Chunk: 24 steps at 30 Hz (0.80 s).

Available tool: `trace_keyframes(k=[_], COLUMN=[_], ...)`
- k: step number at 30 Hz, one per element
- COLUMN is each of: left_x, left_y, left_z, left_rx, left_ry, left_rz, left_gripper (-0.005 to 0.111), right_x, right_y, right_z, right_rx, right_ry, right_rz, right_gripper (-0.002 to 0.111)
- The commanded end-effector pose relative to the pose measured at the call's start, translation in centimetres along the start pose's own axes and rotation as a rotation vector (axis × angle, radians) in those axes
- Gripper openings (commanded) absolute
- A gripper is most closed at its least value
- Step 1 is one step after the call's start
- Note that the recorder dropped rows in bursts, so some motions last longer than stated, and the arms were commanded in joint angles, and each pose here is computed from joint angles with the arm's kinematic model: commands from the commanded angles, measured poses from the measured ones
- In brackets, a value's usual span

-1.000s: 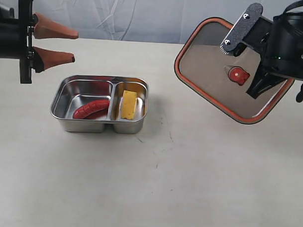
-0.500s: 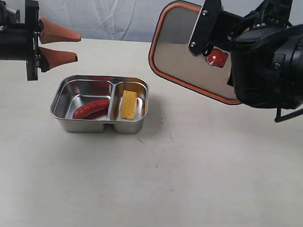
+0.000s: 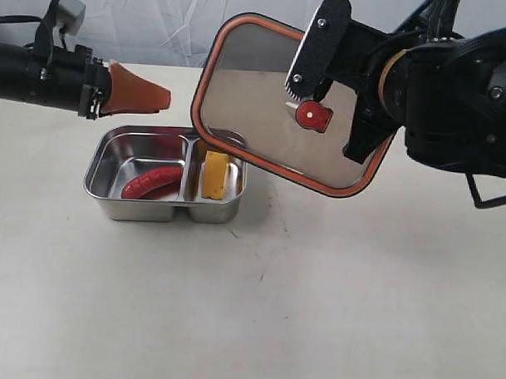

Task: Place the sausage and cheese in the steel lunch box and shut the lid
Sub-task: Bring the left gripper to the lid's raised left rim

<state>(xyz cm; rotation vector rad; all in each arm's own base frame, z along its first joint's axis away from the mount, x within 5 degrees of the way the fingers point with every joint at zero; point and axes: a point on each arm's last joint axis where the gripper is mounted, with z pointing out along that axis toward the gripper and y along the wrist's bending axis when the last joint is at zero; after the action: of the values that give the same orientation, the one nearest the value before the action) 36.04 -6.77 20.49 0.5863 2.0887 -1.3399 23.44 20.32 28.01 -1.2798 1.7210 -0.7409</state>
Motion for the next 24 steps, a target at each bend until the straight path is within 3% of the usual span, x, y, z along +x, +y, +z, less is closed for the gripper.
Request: trace_keyframes(k=[1,9,24], left_x=[-0.5,-1.1,-2.6], left_y=[-0.9,-1.3,-4.1], left_z=[1.1,1.1,-0.4], left_rx=[0.037,0.037,0.024], left_ry=[0.025,0.019,-0.008], left_rz=[0.078,0.106,0.186], left_gripper=[0.051,0.051,0.051], right_x=[-0.1,-0.1,-0.7], right_y=[-0.2,0.0,0.6], right_z=[-0.8,-0.9,-1.0], right_rx=[-0.049,-0.077,-0.144], right_ry=[-0.043,-0.049,-0.107], right_rz=[0.041,0.065,0.115], right_gripper=[-0.001,-0.001,-0.001])
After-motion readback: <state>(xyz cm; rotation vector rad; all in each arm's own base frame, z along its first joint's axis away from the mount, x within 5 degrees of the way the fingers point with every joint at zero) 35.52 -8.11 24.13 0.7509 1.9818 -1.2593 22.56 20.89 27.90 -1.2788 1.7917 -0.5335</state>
